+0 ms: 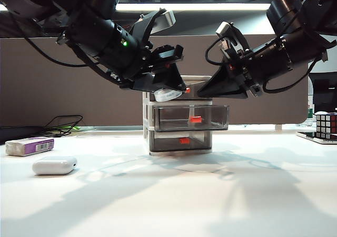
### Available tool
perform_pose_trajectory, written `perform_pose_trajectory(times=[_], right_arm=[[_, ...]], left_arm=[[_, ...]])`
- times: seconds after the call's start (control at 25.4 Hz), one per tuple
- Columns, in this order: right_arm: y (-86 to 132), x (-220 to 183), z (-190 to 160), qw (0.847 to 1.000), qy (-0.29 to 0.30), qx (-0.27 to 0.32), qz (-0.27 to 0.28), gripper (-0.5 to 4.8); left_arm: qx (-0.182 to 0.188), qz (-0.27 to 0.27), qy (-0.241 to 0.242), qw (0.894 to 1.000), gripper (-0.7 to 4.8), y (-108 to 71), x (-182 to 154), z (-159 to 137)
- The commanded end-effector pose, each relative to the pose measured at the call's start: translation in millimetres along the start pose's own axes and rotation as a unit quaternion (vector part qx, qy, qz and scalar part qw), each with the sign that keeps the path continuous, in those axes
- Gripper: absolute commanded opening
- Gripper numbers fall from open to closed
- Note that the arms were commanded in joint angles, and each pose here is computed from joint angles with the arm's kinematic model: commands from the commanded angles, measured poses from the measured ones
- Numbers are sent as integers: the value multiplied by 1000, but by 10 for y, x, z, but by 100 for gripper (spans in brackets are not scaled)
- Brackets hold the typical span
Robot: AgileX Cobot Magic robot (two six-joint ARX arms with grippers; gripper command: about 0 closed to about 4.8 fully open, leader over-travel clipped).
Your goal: Open the second layer of the drawer on the table, pick up the transparent tape on the table and put it in, and finally close the drawer.
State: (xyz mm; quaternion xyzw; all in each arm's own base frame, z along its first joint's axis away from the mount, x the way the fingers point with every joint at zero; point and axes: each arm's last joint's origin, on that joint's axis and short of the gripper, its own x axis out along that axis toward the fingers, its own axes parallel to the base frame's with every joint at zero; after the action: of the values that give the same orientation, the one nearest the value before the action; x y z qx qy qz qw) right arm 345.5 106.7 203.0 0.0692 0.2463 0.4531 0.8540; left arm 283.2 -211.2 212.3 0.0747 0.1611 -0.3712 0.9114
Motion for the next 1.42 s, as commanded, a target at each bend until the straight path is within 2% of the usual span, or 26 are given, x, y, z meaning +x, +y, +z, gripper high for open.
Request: perform_pose_trajectory(times=[0.04,0.16,0.51,0.59,0.63,0.71,0.75,0.83,0.91,1.03,1.18,1.42], right_arm=[[14,-12,44,1000,-8,-9,1,-5],[14,-12,44,1000,-8,-9,1,-5],[15,-11,44,1000,-8,-9,1,-5],[23,-18,61,1000,-12,-13,3,-5],[50,-39,93,1000,-17,-17,4,-5],[141,-126,203,999,-34,-34,5,-5],[173,-162,245,998,-42,-41,3,-5],[282,-270,422,994,-80,-73,-8,-5],[305,-281,604,992,-96,-87,-10,-5],[268,-218,861,990,-105,-95,-13,-5],[129,-52,1037,991,-100,-91,-13,-5],[-21,273,895,995,-73,-74,-8,-5]], left_arm=[[5,-17,-14,1000,226,-14,5,37],[5,-17,-13,1000,380,-15,11,30],[5,-18,-14,1000,380,-23,19,27],[5,-20,-8,1000,343,-40,-6,39],[3,-22,6,1000,313,-48,-71,62],[1,-42,43,998,290,-75,-232,97],[6,-51,56,997,249,-87,-299,110],[15,-119,63,991,72,-140,-439,136],[18,-162,67,984,-6,-169,-438,95],[13,-166,93,982,-6,-183,-295,-46],[9,-160,93,983,-6,-161,-67,-207],[13,-137,72,988,-6,-138,35,-236]])
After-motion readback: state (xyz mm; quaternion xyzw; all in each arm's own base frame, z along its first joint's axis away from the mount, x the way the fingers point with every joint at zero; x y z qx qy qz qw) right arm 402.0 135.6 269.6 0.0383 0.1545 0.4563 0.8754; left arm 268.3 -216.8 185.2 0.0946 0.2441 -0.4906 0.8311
